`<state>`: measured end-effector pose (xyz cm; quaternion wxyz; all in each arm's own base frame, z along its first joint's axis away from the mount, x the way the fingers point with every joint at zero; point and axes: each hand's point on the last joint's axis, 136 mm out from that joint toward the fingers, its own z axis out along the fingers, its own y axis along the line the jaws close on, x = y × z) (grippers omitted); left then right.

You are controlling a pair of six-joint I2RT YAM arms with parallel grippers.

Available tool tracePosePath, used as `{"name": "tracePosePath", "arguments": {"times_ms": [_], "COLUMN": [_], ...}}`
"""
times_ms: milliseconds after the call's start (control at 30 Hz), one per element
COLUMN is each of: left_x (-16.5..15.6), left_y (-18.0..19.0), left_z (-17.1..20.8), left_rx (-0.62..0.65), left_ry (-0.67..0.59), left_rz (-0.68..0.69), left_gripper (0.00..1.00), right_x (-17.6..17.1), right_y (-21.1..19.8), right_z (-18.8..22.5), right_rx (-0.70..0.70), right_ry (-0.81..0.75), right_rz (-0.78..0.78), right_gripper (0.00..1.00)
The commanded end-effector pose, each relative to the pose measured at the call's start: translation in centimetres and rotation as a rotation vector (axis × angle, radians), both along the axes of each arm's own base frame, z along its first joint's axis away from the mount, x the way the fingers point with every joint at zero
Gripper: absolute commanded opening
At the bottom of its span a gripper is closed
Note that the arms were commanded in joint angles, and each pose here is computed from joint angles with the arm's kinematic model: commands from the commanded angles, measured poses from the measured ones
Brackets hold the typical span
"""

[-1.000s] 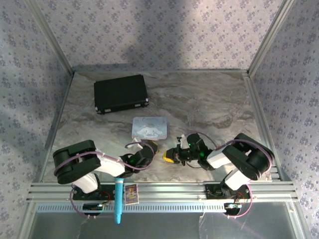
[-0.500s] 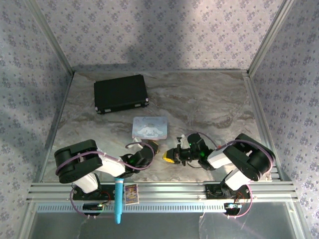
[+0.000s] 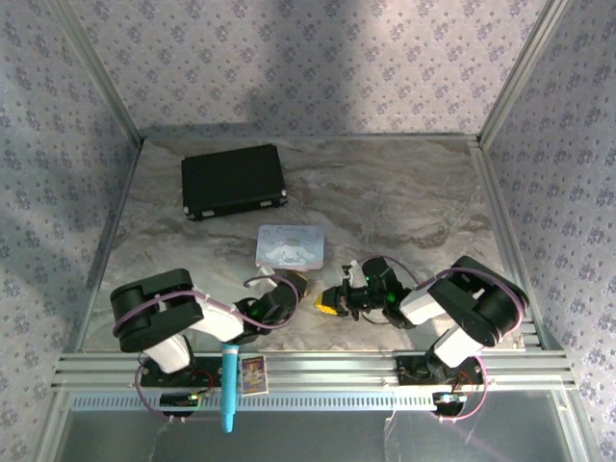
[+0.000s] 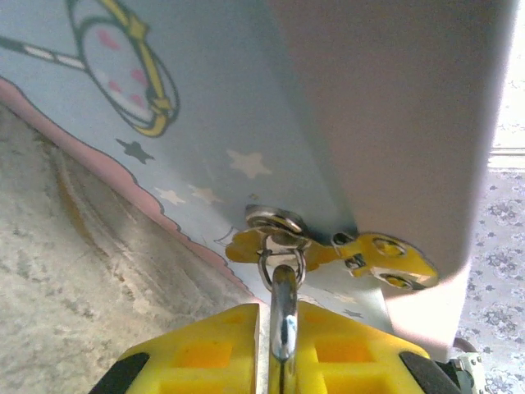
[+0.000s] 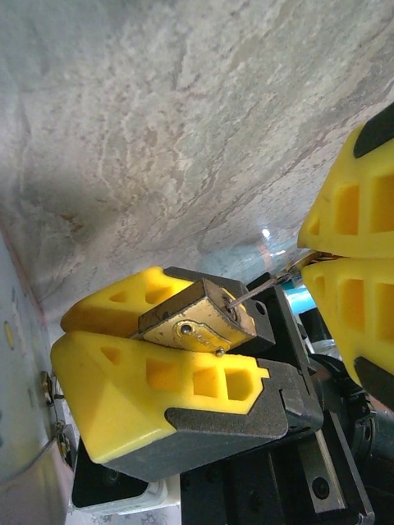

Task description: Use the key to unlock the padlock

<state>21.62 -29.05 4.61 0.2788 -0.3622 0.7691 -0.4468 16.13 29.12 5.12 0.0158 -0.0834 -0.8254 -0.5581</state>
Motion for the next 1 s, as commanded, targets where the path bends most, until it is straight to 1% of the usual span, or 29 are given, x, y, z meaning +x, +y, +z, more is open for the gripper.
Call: {"name": "tracePosePath", "arguments": {"times_ms": [0,200,500,667,800,967], "left_x": [0.1,0.0,-0.5,-0.5,-0.6,-0.5], "left_y": [-1.0,-0.9,-1.7,-1.3,-1.5,-1.2], "left_z": [0.9,1.0,1.5,1.2,1.2,1.1], "left_rx": [-0.071,-0.072,-0.104,-0.086,-0.081,-0.071], "left_ry": [-0.003,-0.003,-0.002,-0.006,-0.017,-0.019], "left_rz": [-0.009,-0.011,-0.045,-0.041,-0.052,-0.040], "left_gripper": [0.00,0.00,0.00,0.00,0.00,0.00], "right_x": [0.3,0.2,1.6,2.3,2.7,2.4], "right_y": [0.5,0.4,0.7,0.8,1.3,1.8], "right_z": [0.4,0.0,0.5,1.4,2.0,2.2], "right_rx": [0.019,0.013,0.040,0.097,0.118,0.126], "right_ry": [-0.018,-0.012,-0.027,-0.017,-0.012,-0.009], "right_rz": [0.023,0.020,-0.003,-0.016,-0.013,-0.004], "right_gripper": [0.00,0.00,0.00,0.00,0.00,0.00]}}
